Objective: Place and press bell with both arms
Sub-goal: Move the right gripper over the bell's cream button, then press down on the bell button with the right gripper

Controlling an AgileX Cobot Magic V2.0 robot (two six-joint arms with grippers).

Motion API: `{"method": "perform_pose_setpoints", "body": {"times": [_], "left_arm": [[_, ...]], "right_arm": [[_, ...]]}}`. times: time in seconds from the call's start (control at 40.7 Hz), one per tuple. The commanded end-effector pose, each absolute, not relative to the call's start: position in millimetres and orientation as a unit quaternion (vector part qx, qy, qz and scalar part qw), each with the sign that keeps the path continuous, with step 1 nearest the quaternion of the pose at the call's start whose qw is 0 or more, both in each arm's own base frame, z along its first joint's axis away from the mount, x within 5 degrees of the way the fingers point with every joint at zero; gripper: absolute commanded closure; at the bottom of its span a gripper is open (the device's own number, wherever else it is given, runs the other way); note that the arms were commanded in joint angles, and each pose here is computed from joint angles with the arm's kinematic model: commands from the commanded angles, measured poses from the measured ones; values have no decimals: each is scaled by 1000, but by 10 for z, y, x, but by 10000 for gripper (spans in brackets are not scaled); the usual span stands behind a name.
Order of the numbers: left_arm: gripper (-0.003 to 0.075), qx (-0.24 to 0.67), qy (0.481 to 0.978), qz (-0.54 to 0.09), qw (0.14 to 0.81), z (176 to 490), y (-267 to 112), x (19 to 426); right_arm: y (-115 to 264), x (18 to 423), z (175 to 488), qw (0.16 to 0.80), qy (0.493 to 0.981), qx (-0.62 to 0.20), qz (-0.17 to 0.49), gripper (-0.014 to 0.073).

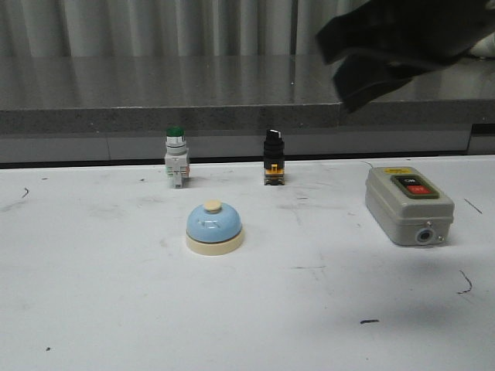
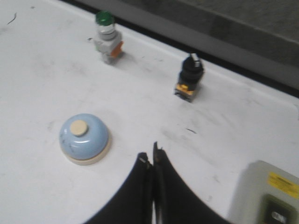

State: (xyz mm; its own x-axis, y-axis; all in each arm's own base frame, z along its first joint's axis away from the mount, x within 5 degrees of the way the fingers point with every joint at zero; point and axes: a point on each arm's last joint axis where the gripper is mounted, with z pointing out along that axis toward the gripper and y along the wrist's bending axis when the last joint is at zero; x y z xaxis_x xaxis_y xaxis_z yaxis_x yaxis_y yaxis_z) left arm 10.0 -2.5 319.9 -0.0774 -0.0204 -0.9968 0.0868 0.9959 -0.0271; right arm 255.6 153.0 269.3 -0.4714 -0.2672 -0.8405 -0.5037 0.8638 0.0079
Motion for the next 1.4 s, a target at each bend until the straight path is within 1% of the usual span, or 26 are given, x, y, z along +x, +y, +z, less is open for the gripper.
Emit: {"method": "perform_pose_setpoints", "body": {"times": [0.0, 0.098, 0.221, 0.467, 0.638, 0.909, 1.179, 1.375], "left_arm": [[740, 16, 705, -45, 707, 3339, -25, 118], [740, 16, 705, -45, 707, 3339, -25, 118], [740, 16, 705, -45, 707, 3339, -25, 118], [740, 16, 705, -45, 707, 3339, -25, 118], [740, 16, 705, -45, 707, 3339, -25, 118], [740, 16, 705, -45, 707, 3339, -25, 118], [740, 16, 705, -45, 707, 3339, -25, 118], [740, 16, 705, -45, 707, 3339, -25, 118]], "right_arm": [[1836, 2671, 2838, 494, 819, -246, 157, 662], [2094, 2777, 2729, 469, 828, -259, 166, 662], [2330, 2910, 2670, 450, 836, -261, 176, 662], [2576, 3171, 2525, 420, 854, -250, 181, 662], [2652, 3256, 2459, 410, 859, -252, 177, 662], [2672, 3283, 2441, 419, 854, -250, 181, 662], [2693, 3306, 2218, 385, 871, -255, 167, 662], [2697, 3312, 2241, 392, 867, -254, 170, 662]]}}
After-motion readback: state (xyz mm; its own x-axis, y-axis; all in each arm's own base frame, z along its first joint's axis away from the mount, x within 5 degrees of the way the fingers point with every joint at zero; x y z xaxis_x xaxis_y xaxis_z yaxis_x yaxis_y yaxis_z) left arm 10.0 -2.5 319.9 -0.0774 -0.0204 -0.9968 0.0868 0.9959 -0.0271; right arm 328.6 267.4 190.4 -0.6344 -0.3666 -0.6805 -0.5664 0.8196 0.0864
